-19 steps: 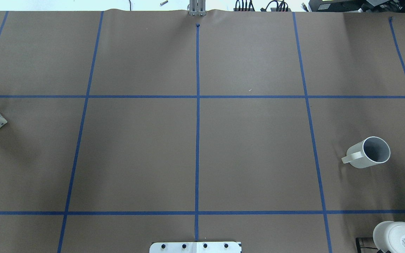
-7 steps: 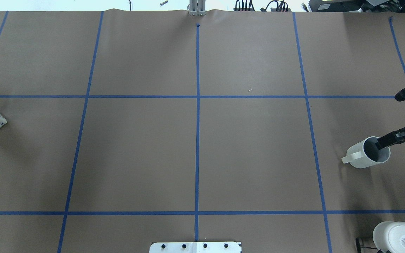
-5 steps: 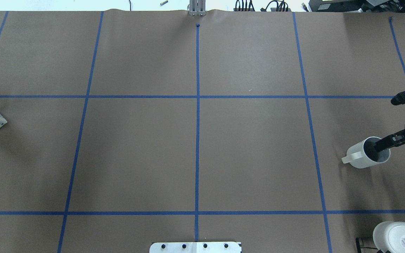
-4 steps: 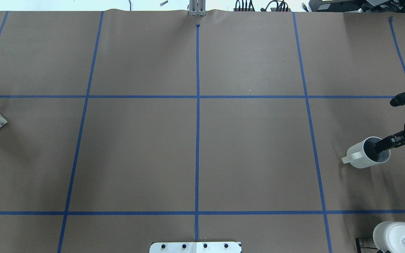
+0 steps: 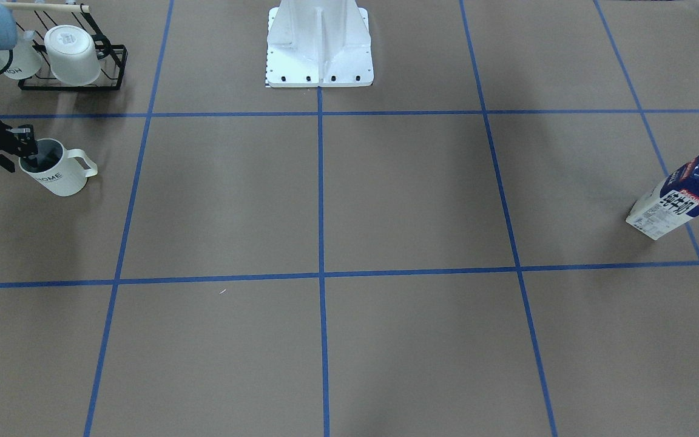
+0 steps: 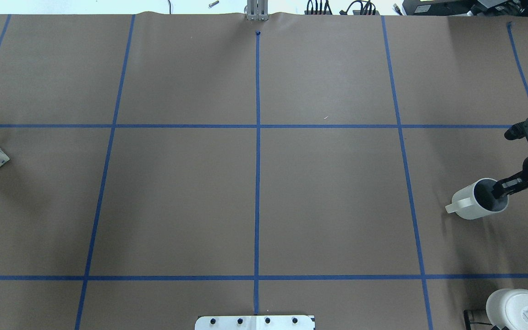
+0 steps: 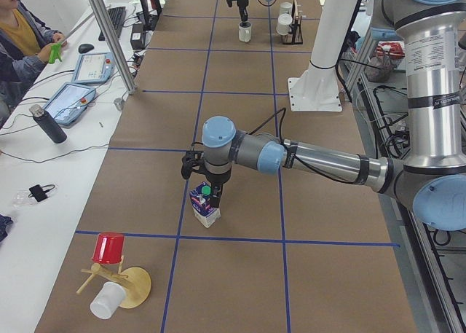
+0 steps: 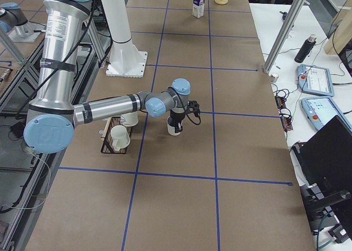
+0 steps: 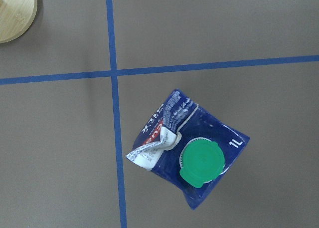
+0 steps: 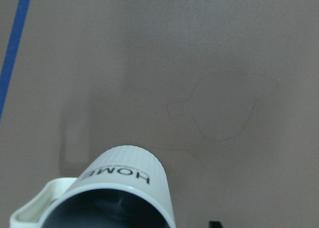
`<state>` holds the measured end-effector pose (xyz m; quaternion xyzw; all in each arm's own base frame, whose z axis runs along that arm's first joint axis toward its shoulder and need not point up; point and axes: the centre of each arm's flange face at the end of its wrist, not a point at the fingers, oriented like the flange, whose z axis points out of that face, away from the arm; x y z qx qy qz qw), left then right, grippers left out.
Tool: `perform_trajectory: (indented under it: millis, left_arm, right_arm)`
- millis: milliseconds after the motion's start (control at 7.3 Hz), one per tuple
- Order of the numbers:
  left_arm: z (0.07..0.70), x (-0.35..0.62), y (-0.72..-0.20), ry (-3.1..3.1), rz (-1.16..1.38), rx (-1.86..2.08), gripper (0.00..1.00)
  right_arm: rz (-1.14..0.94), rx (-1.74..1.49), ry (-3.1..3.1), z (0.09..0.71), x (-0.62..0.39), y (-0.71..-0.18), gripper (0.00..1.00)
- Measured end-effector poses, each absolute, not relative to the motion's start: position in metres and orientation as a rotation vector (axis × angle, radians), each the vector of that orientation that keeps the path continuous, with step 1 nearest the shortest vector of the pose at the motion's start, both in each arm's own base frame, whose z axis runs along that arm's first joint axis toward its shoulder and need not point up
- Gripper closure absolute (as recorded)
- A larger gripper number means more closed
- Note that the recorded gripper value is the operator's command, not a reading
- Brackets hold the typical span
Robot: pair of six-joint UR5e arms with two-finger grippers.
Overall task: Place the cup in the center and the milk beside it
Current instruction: 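Carry the white mug with the right gripper to the table center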
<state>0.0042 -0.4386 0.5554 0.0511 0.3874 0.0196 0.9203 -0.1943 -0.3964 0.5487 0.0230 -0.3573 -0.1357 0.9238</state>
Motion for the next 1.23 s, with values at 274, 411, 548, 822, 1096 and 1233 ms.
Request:
perform_trajectory:
  millis: [274,411,548,822,1096,1233]
  left_arm:
    - [0.556,0.004,-0.438,0.797,0.039,0.104,0.02]
    - [0.556,0.004,-0.438,0.797,0.039,0.105,0.02]
    - [0.555,0.004,-0.438,0.797,0.040,0.107,0.02]
    - [0.552,0.003,-0.438,0.798,0.041,0.113,0.02]
    - [0.551,0.003,-0.438,0.798,0.042,0.116,0.02]
    - [0.550,0.003,-0.438,0.798,0.042,0.117,0.02]
  right_arm:
    - [-0.287,0.066,-0.761,0.532,-0.201,-0.404,1.00]
    - [-0.298,0.089,-0.790,0.510,-0.210,-0.414,1.00]
    - [-0.311,0.119,-0.812,0.479,-0.225,-0.434,1.00]
    - [-0.340,0.160,-0.819,0.382,-0.292,-0.505,1.00]
    - [-0.371,0.180,-0.795,0.296,-0.373,-0.564,1.00]
    - [-0.382,0.178,-0.793,0.262,-0.409,-0.587,1.00]
